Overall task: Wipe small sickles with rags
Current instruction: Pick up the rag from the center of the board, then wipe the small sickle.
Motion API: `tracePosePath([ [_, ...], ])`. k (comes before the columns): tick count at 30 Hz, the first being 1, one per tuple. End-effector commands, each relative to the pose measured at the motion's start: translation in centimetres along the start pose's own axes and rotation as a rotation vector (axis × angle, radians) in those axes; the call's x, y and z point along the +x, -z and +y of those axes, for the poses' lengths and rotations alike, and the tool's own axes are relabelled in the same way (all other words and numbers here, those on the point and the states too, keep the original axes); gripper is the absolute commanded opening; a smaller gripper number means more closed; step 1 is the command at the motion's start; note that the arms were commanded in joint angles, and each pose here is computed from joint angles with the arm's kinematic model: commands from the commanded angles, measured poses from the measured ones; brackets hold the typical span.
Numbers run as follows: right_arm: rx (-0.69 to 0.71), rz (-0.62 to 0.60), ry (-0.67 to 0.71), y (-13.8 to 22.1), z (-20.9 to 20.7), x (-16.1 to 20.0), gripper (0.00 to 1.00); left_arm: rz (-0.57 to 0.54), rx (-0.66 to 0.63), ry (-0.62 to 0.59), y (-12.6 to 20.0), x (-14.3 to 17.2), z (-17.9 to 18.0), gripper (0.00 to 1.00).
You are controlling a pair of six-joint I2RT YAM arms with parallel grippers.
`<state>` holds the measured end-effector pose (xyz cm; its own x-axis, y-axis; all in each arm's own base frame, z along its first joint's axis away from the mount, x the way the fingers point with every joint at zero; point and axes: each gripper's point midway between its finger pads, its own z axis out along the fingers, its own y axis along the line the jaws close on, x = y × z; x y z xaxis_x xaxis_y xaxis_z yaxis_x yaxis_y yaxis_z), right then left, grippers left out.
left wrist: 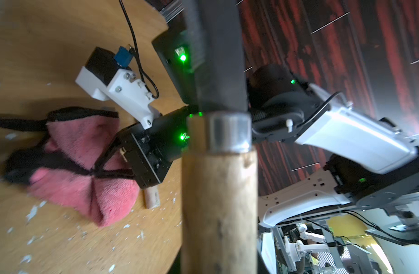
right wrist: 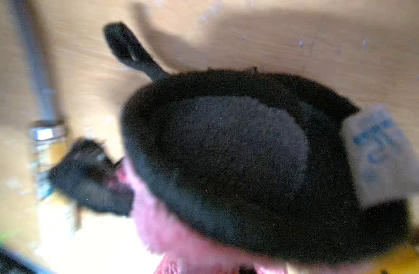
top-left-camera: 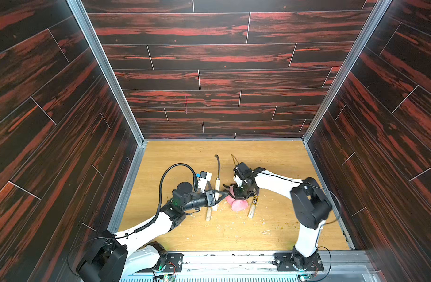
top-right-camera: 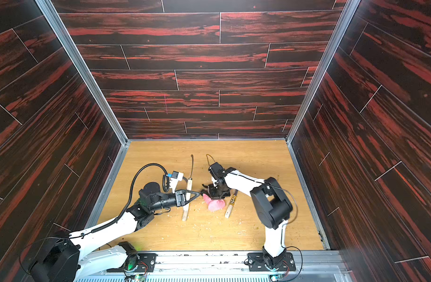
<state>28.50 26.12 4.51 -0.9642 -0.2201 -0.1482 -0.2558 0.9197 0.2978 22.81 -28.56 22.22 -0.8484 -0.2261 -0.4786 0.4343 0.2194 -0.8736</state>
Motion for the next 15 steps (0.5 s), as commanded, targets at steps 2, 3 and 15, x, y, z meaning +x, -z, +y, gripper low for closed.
tracePosePath([
  [2,-0.16,-0.18,0.015,6.9,2.1,-2.1,0.0,-0.064,0.15,0.012,-0.2,-1.9,-2.9,0.0],
  [3,-0.166,-0.198,0.018,7.9,2.1,-2.1,0.0,-0.069,0.161,0.024,-0.4,-2.1,-2.8,0.0],
  [15,-0.28,-0.492,0.128,20.0,4.5,-3.2,0.0,-0.115,0.373,0.138,-1.8,-4.3,-5.5,0.0],
])
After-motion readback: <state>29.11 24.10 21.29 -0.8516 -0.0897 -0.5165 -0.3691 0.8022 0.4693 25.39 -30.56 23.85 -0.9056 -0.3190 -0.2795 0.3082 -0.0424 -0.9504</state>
